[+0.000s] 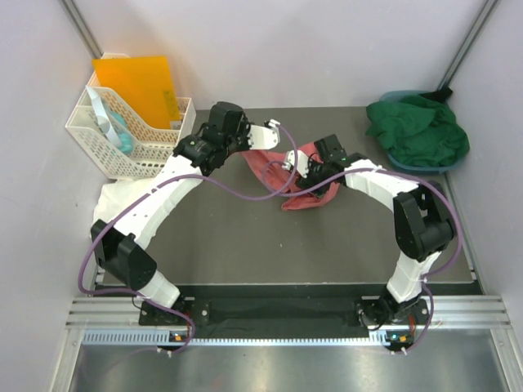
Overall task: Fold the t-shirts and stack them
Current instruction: Flatten out the tshirt
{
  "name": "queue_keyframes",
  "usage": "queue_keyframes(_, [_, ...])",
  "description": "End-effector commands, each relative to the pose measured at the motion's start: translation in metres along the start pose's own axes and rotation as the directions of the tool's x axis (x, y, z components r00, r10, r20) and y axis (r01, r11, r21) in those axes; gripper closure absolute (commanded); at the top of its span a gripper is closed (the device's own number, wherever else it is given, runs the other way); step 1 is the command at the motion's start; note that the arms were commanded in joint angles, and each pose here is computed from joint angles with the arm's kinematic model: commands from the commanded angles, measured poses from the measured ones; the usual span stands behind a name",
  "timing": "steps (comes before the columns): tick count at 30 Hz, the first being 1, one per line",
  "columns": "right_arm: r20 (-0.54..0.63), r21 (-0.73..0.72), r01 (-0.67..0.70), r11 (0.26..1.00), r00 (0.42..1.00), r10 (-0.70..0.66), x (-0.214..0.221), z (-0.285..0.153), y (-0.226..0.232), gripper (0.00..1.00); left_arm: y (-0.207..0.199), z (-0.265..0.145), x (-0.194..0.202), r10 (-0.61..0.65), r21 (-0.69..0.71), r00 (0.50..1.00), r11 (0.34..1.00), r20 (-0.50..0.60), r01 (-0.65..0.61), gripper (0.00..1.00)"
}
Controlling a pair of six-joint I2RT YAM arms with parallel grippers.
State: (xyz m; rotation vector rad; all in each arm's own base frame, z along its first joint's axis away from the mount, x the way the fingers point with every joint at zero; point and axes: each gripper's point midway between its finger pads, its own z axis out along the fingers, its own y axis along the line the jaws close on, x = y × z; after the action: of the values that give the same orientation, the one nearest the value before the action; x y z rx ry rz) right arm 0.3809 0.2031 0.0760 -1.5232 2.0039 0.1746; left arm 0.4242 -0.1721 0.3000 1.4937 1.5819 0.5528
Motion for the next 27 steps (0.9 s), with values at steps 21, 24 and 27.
queue_keyframes(21, [-0.047,0.133,0.007,0.991,0.999,0.000,-0.005,-0.008,-0.044,1.00,0.035,0.009,0.021,-0.029,-0.147,0.999,0.989,-0.040,0.023,1.00])
queue_keyframes(24, [-0.025,0.273,0.043,0.961,0.999,-0.037,-0.027,-0.053,-0.083,1.00,0.042,0.016,0.035,-0.051,-0.204,0.994,0.979,-0.094,0.031,1.00])
queue_keyframes(27, [-0.001,0.406,0.082,0.910,0.996,-0.089,-0.052,-0.109,-0.122,0.99,0.048,0.022,0.050,-0.071,-0.256,0.987,0.966,-0.145,0.032,1.00])
